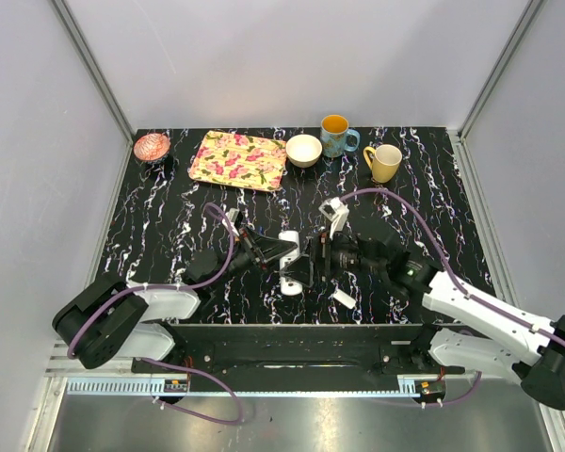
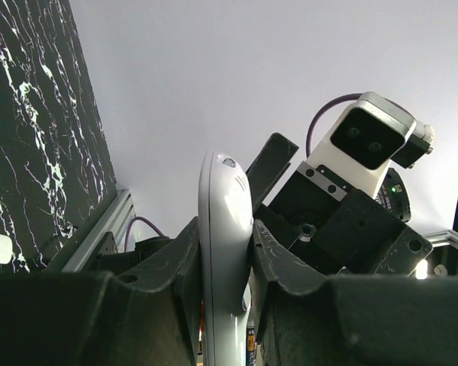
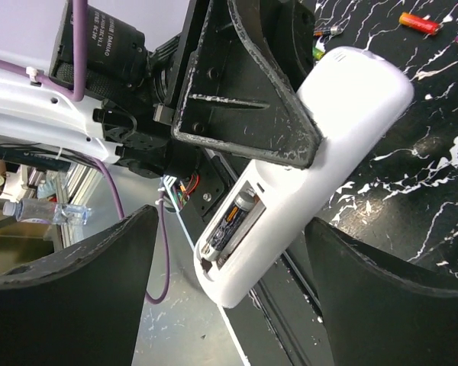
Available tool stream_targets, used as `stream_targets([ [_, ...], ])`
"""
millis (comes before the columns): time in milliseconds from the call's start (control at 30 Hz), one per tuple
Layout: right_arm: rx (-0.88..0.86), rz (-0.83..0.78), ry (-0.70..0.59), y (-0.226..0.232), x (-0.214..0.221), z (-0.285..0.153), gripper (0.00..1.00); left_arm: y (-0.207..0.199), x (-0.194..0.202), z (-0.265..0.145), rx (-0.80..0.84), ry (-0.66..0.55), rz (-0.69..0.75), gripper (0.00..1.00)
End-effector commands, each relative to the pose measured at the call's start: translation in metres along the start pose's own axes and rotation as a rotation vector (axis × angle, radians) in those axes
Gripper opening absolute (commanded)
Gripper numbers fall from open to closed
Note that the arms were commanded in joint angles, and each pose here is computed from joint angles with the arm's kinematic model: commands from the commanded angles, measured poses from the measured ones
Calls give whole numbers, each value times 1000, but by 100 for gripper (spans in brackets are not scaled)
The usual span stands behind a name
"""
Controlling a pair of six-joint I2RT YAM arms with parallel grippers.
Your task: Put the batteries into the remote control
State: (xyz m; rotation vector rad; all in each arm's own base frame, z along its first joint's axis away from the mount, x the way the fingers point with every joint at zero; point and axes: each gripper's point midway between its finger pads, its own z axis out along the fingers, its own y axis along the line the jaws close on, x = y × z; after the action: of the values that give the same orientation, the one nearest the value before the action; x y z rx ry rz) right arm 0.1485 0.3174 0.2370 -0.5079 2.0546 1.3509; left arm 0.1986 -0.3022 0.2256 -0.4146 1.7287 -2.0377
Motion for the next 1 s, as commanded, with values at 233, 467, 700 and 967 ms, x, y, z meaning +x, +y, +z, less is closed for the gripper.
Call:
stream_targets([
  [233, 80, 7, -159, -7, -30, -26, 82, -93, 5, -21, 395, -15, 131, 0],
  [467, 112, 52, -109, -19, -22, -13, 77, -101, 8, -20, 418, 2, 140, 0],
  [700, 47, 111, -95, -21, -13, -7, 72, -110, 9, -24, 444, 3, 149, 0],
  [967, 15, 122, -95, -19, -11, -5, 70, -116, 9, -25, 463, 1, 153, 0],
])
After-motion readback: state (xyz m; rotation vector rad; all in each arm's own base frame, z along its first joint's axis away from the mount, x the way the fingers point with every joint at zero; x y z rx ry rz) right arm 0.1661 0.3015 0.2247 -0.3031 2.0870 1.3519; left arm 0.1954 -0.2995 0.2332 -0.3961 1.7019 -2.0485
